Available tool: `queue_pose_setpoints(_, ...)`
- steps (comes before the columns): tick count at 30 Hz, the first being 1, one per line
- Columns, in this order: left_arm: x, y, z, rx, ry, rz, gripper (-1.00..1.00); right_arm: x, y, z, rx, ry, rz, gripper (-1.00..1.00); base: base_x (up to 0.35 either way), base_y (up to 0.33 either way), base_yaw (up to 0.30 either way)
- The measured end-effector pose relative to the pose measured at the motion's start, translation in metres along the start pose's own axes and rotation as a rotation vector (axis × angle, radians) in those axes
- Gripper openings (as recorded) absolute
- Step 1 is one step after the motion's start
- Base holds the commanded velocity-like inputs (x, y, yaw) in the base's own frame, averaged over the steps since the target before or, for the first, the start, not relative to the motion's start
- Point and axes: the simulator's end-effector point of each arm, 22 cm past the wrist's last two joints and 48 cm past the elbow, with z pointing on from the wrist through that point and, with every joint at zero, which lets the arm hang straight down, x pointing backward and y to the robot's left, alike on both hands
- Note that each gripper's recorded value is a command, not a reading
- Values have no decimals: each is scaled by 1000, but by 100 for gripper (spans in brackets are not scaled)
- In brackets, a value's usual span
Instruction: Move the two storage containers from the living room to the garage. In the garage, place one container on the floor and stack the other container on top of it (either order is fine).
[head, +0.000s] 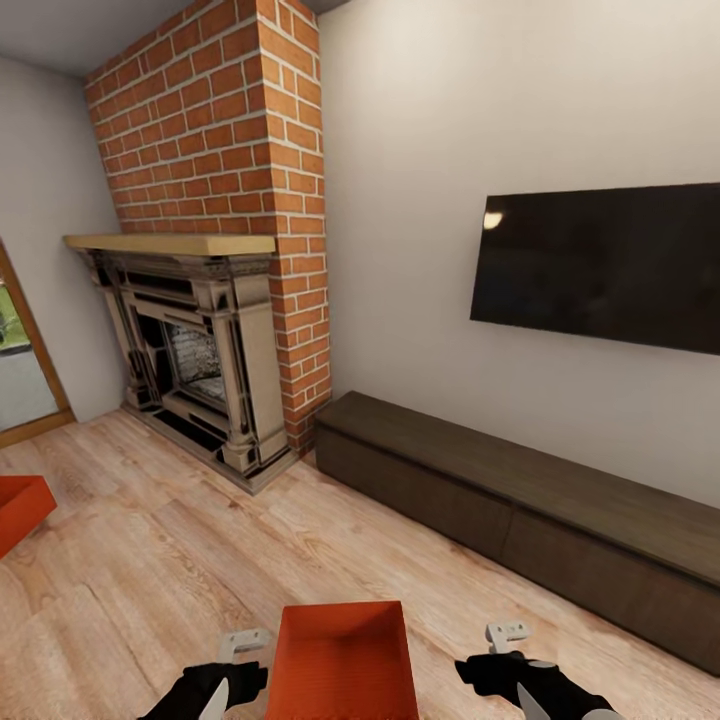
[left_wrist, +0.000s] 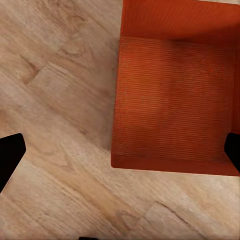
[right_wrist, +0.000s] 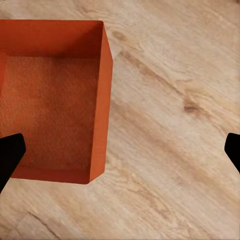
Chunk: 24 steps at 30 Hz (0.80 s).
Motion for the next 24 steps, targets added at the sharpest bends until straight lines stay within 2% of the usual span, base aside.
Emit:
queue_pose_setpoints(7, -1, -1, 0, 6, -1, 0, 100, -8, -1, 0, 4, -36, -5, 100, 0, 0, 0)
queue_pose_setpoints(24, 0, 5, 13, -7, -29, 6, 100, 0, -1, 13, -2, -44, 1, 100, 0, 0, 0)
